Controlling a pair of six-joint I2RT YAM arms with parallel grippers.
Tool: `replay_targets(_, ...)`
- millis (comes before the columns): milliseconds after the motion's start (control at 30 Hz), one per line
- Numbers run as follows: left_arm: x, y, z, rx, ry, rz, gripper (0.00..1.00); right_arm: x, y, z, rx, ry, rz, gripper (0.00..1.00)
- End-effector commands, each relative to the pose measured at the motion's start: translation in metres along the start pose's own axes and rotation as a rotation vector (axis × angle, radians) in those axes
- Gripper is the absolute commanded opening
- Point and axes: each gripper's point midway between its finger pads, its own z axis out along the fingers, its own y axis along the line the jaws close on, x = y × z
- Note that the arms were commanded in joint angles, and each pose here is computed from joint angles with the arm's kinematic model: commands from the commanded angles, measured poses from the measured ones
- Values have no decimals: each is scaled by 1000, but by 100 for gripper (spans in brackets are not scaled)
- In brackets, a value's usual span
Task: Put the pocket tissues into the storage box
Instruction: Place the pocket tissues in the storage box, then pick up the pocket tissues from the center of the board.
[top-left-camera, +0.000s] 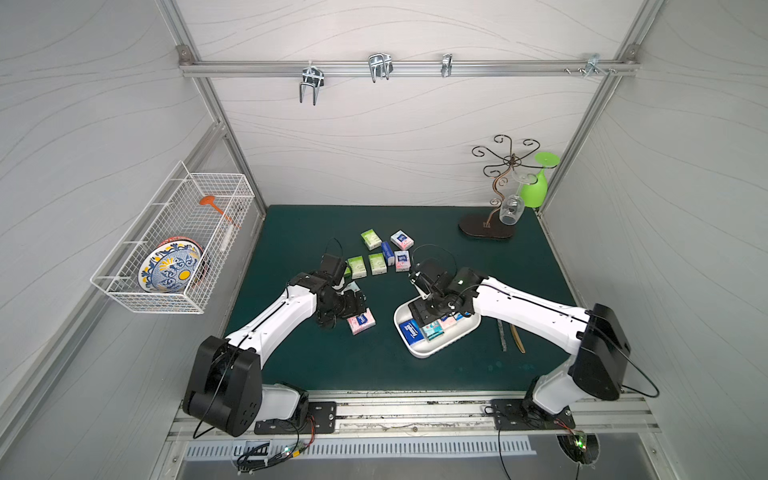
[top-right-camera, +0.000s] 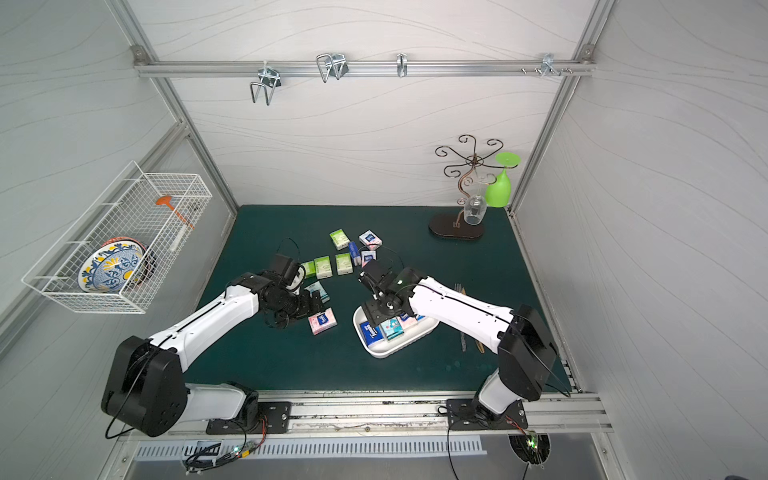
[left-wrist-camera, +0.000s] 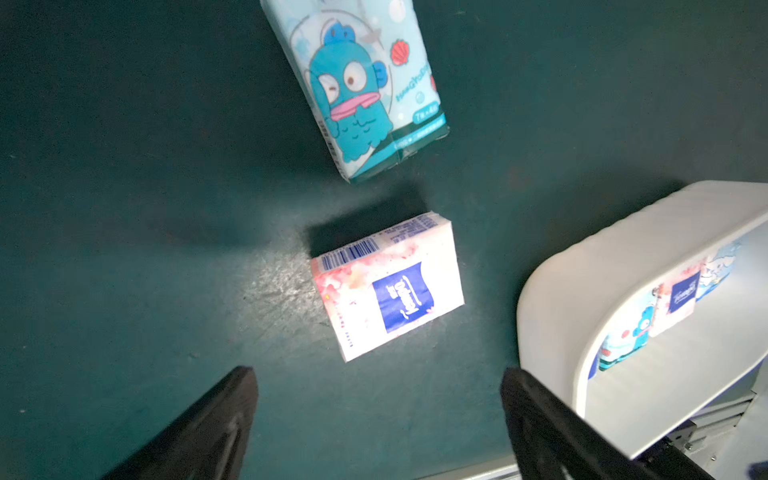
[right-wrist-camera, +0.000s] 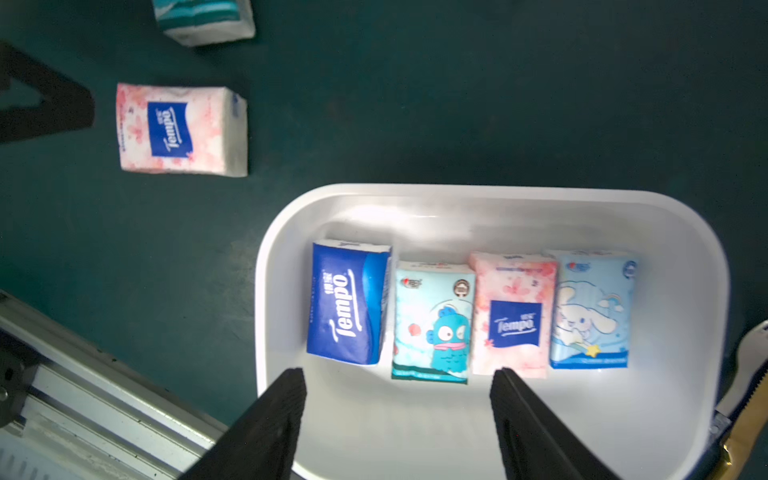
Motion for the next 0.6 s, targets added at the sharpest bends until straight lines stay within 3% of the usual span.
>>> replay_targets(0, -10, -5, 2, -34, -22, 20, 96, 4, -17, -5, -7, 6, 86, 83)
replay_targets(200, -13, -8, 18, -70, 11, 47, 98, 0, -34, -12, -24, -26, 155, 99)
replay_targets(567, -17, -22, 40, -123, 39, -23, 100, 1, -48, -15, -18, -39, 202, 99)
